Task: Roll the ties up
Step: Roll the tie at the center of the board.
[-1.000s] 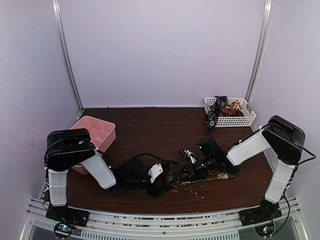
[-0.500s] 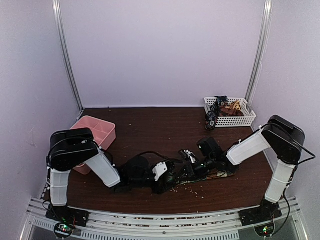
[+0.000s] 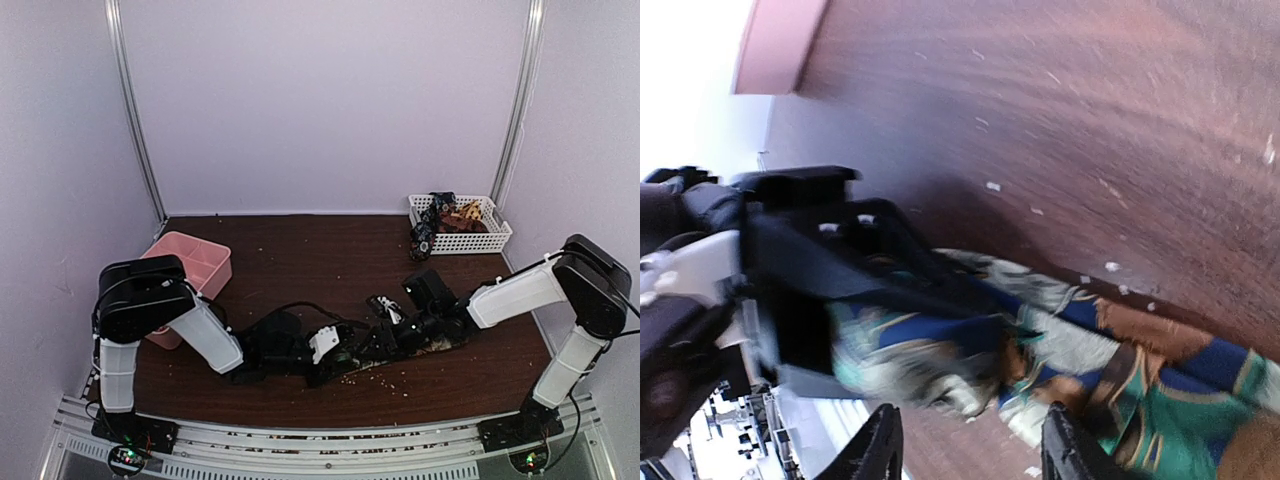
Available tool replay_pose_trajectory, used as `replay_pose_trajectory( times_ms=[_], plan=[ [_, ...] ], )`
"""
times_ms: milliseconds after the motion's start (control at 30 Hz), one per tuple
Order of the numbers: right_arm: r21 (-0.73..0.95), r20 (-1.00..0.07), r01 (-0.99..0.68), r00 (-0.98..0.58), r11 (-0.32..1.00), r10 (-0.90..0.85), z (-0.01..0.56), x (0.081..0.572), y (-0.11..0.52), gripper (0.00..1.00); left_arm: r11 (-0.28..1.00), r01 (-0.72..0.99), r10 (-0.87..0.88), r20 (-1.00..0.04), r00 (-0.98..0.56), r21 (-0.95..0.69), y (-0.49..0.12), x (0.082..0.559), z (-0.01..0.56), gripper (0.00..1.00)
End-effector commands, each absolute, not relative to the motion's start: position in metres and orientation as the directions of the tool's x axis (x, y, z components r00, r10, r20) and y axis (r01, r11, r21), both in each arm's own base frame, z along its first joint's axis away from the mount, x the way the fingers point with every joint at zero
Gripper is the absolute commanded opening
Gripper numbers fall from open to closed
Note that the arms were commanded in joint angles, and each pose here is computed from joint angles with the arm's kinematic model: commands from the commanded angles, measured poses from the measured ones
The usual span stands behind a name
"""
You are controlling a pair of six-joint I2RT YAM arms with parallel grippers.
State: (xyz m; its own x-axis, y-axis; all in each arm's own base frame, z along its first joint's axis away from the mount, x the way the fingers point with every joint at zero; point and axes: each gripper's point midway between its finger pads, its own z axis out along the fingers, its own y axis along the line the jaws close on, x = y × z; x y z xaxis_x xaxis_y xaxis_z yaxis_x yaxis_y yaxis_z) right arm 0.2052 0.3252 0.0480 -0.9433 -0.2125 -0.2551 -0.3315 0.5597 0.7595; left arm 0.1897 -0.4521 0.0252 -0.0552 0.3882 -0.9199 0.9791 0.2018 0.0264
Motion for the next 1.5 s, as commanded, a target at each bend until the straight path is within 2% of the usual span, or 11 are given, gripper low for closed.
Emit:
replay_pose_trajectory(
  times_ms=[0,200,333,567,767,833,967,1067,1333,1400,1467],
  plan=[
    [0.766,-0.261,-0.325,-0.946,0.555,-0.193,0.067,0.204,0.326,0.49,0.202,0.978,0.518,-0.842,-0.149,-0.049,-0.431,0.176,-0.010,0.32],
    [0.779,-0.221,-0.324,-0.943,0.537,-0.250,0.063,0.192,0.351,0.47,0.205,0.978,0.530,-0.834,-0.152,-0.048,-0.435,0.179,-0.010,0.32],
    [0.762,-0.196,-0.311,-0.947,0.568,-0.256,0.047,0.196,0.356,0.40,0.204,0.978,0.537,-0.830,-0.152,-0.048,-0.434,0.179,-0.012,0.33],
    [0.714,-0.142,-0.279,-0.956,0.642,-0.257,0.016,0.193,0.339,0.01,0.198,0.980,0.549,-0.824,-0.137,-0.031,-0.432,0.178,-0.009,0.33],
    [0.713,-0.124,-0.254,-0.963,0.653,-0.239,0.009,0.190,0.322,0.00,0.189,0.982,0.545,-0.830,-0.122,-0.021,-0.436,0.180,-0.005,0.37],
    [0.713,-0.121,-0.247,-0.965,0.656,-0.232,0.008,0.190,0.317,0.00,0.190,0.982,0.533,-0.838,-0.116,-0.015,-0.437,0.181,-0.001,0.43],
    [0.718,-0.108,-0.228,-0.970,0.658,-0.218,0.005,0.190,0.309,0.00,0.207,0.978,0.495,-0.864,-0.095,0.010,-0.439,0.186,0.013,0.64],
    [0.717,-0.098,-0.214,-0.973,0.663,-0.209,0.001,0.191,0.304,0.00,0.226,0.974,0.452,-0.889,-0.077,0.031,-0.441,0.191,0.027,0.70],
    [0.711,-0.071,-0.171,-0.982,0.682,-0.173,-0.009,0.199,0.290,0.00,0.241,0.965,0.407,-0.913,-0.001,0.106,-0.467,0.195,0.041,0.73],
    [0.712,-0.067,-0.170,-0.982,0.681,-0.175,-0.010,0.198,0.290,0.00,0.236,0.965,0.401,-0.916,0.010,0.113,-0.473,0.197,0.043,0.71],
    [0.717,-0.066,-0.171,-0.982,0.675,-0.179,-0.009,0.198,0.291,0.00,0.224,0.967,0.411,-0.911,0.019,0.122,-0.478,0.199,0.040,0.64]
  ],
)
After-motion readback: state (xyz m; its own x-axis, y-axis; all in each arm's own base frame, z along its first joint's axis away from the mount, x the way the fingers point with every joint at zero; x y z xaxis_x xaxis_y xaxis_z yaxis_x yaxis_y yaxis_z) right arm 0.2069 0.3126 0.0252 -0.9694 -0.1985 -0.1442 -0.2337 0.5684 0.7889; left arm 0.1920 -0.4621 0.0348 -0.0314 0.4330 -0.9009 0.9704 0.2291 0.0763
